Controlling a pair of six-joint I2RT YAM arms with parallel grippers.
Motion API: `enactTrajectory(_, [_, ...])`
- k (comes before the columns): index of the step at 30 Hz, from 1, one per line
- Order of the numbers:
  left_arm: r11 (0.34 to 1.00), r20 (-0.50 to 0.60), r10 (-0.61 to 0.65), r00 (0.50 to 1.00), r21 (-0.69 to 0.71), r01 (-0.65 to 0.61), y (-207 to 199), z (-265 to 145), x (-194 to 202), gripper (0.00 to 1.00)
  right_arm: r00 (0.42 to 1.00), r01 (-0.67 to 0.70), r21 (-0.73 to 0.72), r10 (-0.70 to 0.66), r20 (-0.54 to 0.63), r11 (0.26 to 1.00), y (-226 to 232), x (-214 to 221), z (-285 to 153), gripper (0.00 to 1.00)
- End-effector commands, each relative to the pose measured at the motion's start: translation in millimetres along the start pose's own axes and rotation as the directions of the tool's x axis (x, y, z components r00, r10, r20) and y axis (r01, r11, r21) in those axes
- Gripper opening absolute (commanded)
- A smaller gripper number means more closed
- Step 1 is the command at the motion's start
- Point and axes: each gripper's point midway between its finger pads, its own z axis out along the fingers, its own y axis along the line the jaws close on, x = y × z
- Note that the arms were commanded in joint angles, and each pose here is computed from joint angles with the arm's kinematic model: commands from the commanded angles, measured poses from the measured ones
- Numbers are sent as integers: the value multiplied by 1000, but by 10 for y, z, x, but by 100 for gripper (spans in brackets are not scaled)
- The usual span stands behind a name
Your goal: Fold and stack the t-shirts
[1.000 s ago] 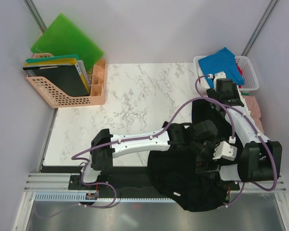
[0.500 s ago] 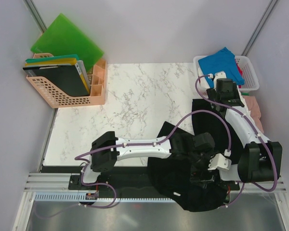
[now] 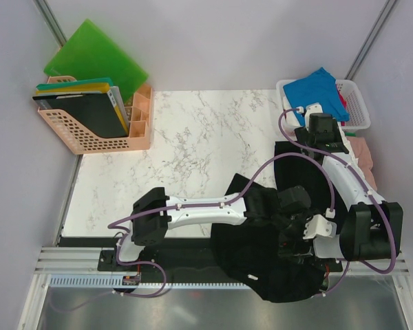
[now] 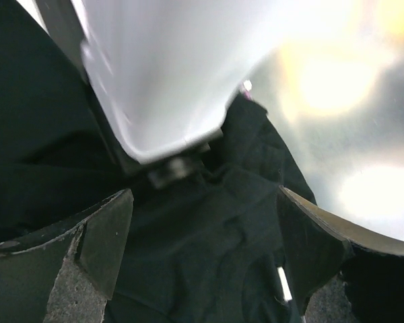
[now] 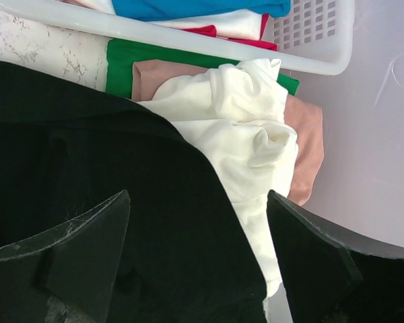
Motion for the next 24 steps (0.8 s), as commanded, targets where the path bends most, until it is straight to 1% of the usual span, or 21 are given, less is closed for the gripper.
enactTrajectory(1, [999, 61, 42, 997, -29, -40, 103, 69, -267, 93, 999, -30, 1, 30, 32, 1000, -13, -77, 14, 89])
enactTrajectory(4, [999, 57, 32, 998, -13, -31, 124, 145, -255, 93, 999, -18, 6, 18, 30, 1000, -27, -63, 16, 89])
enactTrajectory(9, [1000, 45, 20, 999, 23, -21, 71, 239, -215, 90, 999, -11, 18, 11, 32, 1000, -79, -53, 17, 89])
enactTrajectory(12, [999, 28, 34, 999, 9, -34, 83, 220, -149, 89, 1000, -12, 10, 12, 27, 1000, -69, -31, 38, 89])
enactTrajectory(17, [999, -20, 36, 999, 1, -36, 34, 161, 79, 87, 1000, -21, -12, 21, 15, 1000, 11, 19, 92, 89])
enactTrajectory(24, [1000, -25, 31, 999, 4, -31, -11, 109, 125, 86, 1000, -19, -11, 19, 13, 1000, 13, 20, 102, 89])
